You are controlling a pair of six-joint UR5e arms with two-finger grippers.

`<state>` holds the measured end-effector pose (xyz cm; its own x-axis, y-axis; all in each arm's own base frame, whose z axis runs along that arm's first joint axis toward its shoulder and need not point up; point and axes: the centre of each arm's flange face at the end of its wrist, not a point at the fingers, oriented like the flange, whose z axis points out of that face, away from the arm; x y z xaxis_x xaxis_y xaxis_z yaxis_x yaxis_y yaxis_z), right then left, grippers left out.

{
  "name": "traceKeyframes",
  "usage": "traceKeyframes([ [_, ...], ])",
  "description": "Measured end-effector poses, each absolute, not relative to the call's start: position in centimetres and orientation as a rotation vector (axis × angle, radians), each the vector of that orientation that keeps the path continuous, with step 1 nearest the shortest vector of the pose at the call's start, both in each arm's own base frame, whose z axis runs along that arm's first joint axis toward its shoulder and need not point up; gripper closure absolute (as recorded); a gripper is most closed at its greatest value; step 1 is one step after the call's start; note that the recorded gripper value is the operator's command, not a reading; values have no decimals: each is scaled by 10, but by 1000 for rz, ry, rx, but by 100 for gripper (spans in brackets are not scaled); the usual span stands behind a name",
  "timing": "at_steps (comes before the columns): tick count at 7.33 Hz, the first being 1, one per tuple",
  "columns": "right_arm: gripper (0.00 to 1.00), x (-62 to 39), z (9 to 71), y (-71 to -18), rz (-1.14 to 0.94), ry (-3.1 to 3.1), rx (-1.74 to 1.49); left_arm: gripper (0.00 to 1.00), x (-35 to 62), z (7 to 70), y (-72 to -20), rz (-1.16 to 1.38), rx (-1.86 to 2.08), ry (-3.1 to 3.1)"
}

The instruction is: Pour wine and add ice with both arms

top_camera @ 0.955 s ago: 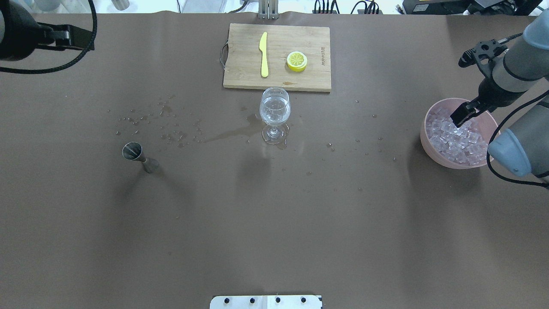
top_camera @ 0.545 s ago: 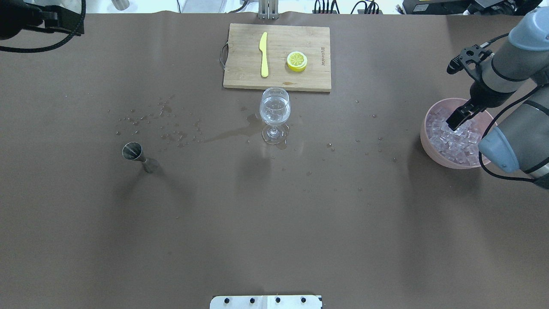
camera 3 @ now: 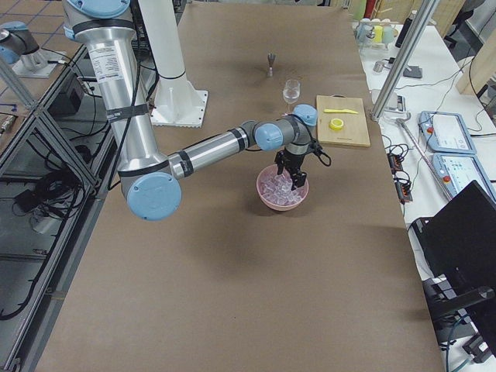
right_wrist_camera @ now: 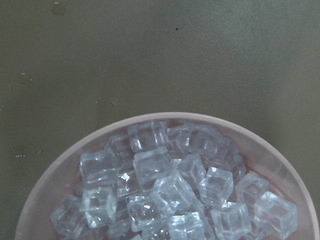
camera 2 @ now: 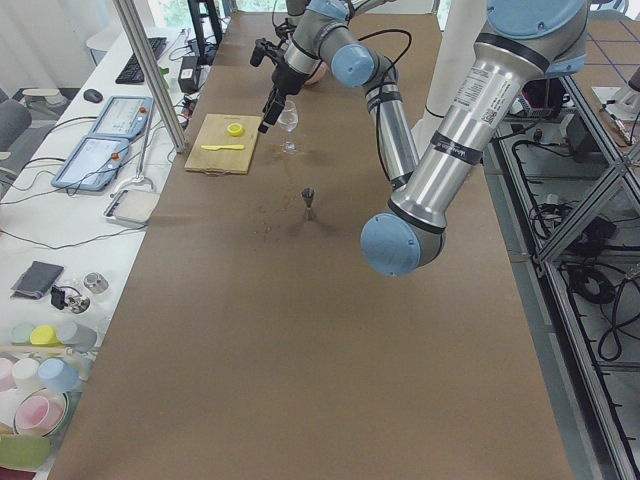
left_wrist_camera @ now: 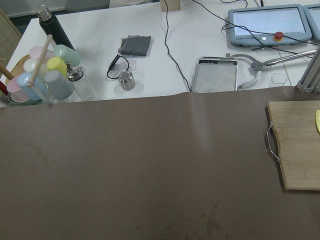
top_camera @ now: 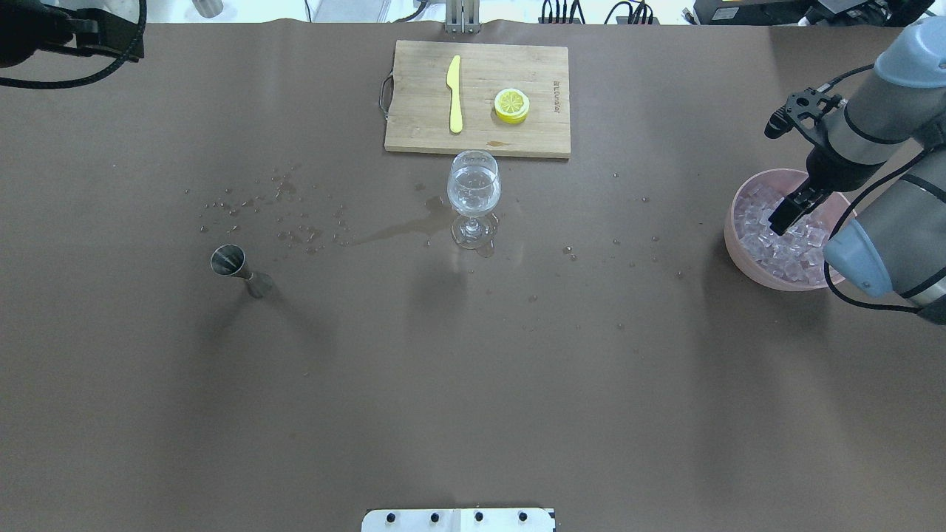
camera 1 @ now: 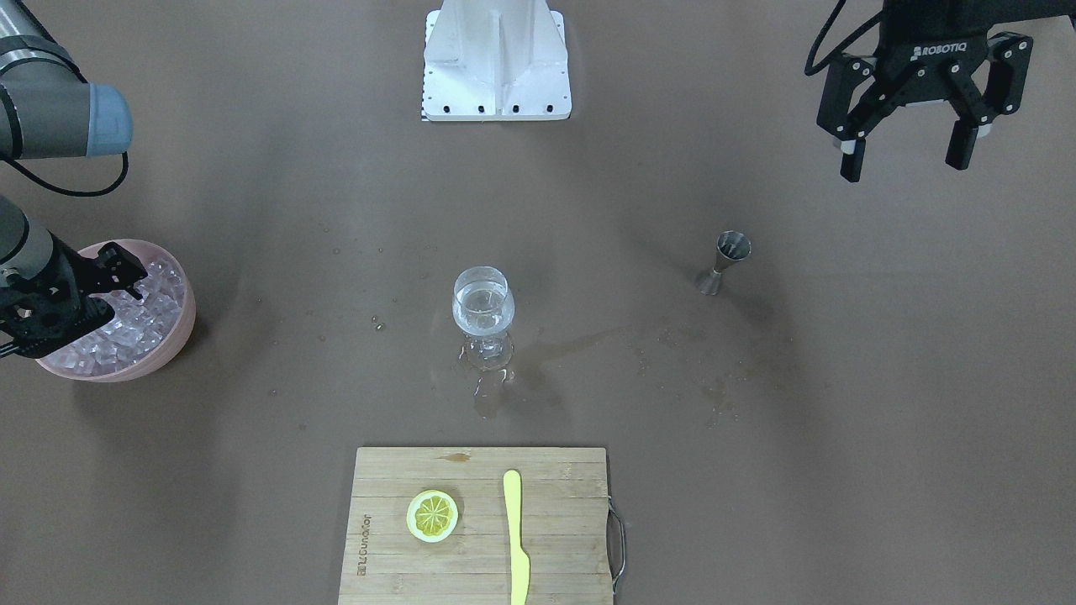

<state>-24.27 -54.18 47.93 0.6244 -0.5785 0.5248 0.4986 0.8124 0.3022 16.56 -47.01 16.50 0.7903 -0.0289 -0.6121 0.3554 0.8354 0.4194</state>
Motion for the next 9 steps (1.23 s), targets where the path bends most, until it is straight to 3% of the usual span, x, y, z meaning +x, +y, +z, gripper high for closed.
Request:
traceKeyframes([
  [3,40,-251,492,-550,-633,-635,112,2,166,165,-470,-219,550,631],
  [6,51,-253,495,-551,-637,-633,105,2,164,165,-470,-221,550,631],
  [7,68,-250,495,-549,-634,-635,107,2,164,166,-471,-223,550,631],
  [8,100,-246,495,-545,-631,-637,108,2,164,166,-471,-226,549,631],
  [9,100,-242,498,-540,-627,-636,105,2,164,166,-471,-228,548,633],
])
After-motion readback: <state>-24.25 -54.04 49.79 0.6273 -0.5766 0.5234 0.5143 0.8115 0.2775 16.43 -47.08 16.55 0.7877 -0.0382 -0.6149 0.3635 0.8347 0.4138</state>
